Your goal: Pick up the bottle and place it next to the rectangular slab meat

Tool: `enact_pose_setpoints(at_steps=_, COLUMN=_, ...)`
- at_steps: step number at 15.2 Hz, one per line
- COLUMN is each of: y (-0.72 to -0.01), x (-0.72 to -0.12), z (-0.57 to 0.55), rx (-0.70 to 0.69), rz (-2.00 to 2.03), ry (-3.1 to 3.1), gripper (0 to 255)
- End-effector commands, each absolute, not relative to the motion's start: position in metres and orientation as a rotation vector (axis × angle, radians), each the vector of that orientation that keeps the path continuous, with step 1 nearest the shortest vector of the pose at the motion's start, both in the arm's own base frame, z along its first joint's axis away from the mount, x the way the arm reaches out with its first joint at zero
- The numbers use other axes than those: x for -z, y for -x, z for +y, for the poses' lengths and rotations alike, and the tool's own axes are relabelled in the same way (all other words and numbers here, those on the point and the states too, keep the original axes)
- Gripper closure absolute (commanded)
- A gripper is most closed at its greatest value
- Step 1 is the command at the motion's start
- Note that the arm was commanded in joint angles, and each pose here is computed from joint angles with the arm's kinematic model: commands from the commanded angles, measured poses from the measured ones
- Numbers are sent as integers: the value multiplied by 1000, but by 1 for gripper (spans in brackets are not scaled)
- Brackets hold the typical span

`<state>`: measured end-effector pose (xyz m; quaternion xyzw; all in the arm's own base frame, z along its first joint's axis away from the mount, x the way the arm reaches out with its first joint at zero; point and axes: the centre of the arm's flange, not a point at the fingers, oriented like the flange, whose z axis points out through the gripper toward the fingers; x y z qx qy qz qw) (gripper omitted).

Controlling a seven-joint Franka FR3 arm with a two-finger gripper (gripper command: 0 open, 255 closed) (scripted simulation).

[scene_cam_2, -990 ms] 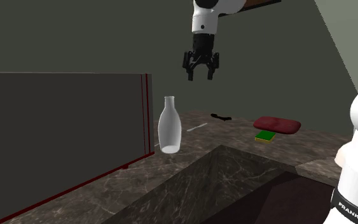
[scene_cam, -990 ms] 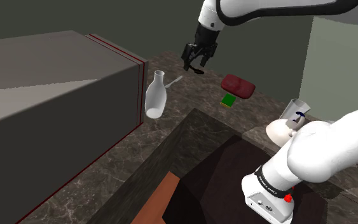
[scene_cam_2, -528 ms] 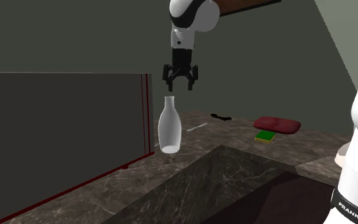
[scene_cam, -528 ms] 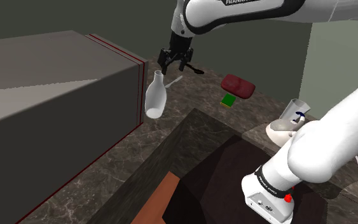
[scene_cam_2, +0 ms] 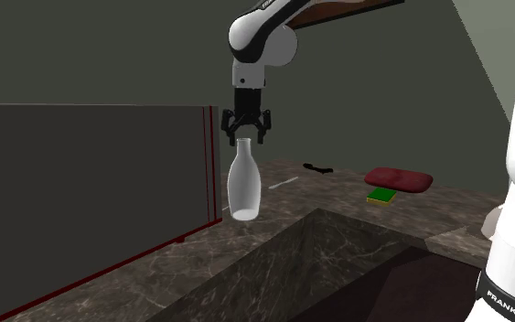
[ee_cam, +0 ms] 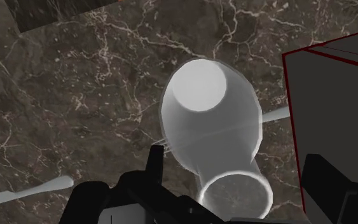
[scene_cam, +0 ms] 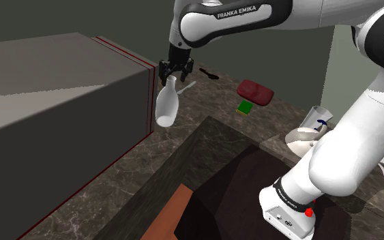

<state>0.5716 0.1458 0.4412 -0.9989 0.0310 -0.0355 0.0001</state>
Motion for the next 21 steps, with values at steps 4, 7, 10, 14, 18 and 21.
enact_pose_setpoints(at_steps=4, y=-573, x=-421, z=146, rx=112, rz=98, ry=3138, gripper=0)
enact_pose_setpoints(at_steps=7, y=-573, x=-421, z=146, rx=112, rz=98, ry=3138, gripper=0)
enact_pose_setpoints(at_steps=10, y=-573, x=-421, z=146, rx=112, rz=98, ry=3138, gripper=0)
enact_pose_setpoints(at_steps=14, y=-573, x=-421, z=146, rx=112, rz=98, ry=3138, gripper=255)
enact_pose_setpoints(at_steps=18, y=-573, x=-421, z=146, rx=112, rz=98, ry=3138, gripper=255)
enact_pose_setpoints(at_steps=21, y=-573, x=-427, z=146, rx=112, rz=98, ry=3138, gripper=255)
